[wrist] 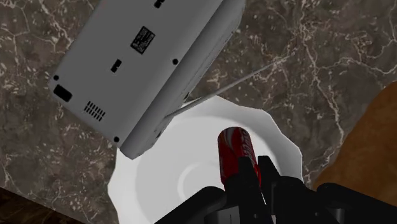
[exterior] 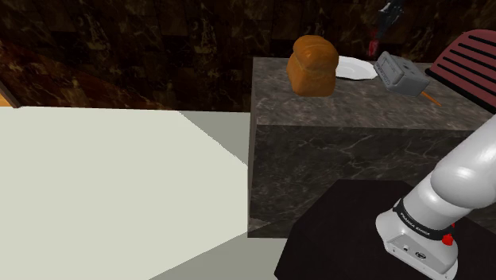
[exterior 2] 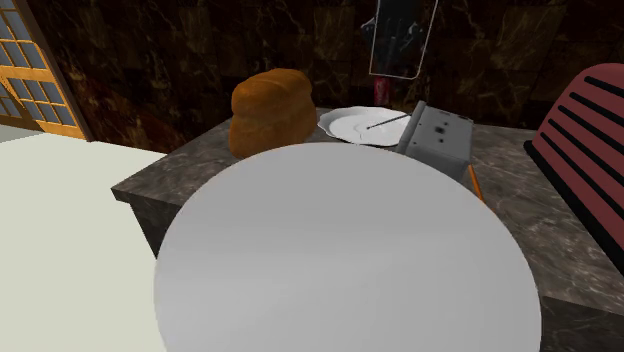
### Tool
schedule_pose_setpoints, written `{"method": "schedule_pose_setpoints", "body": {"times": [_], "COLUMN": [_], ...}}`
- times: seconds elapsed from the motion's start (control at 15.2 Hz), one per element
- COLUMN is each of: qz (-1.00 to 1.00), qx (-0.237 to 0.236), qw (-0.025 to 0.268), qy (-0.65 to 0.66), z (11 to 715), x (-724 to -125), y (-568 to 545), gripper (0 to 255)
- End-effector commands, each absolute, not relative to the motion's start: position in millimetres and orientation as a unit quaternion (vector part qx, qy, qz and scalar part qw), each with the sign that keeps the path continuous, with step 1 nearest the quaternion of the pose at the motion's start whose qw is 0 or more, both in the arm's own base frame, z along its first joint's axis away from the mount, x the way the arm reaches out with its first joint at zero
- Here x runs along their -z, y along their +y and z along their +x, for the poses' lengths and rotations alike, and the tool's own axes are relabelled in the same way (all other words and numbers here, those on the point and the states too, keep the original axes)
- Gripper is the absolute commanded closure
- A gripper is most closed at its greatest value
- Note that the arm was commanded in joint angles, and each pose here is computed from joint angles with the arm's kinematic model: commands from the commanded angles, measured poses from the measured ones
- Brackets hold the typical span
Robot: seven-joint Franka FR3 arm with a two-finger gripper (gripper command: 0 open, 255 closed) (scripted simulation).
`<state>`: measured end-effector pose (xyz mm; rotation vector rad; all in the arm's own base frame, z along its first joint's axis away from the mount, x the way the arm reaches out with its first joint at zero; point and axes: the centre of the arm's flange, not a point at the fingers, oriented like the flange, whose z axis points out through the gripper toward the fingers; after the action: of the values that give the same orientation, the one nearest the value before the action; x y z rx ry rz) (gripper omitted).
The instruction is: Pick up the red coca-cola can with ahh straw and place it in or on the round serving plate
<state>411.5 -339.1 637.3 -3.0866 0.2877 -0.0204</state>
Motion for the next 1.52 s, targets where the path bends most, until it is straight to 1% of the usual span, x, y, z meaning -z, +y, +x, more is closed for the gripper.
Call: {"method": "schedule_pose_setpoints", "body": {"times": [0.0,0.4,1.45], "qz": [-0.996,-0.996,-0.996], "qx": [0.007,0.007,0.007], "qw": [0.020,0.020,0.020], "qy": [0.092,0.092,0.092], "z": [434,497,497], "x": [-639,-644,-560], "y": [-354,-385,-385], "gripper": [255,255,255]}}
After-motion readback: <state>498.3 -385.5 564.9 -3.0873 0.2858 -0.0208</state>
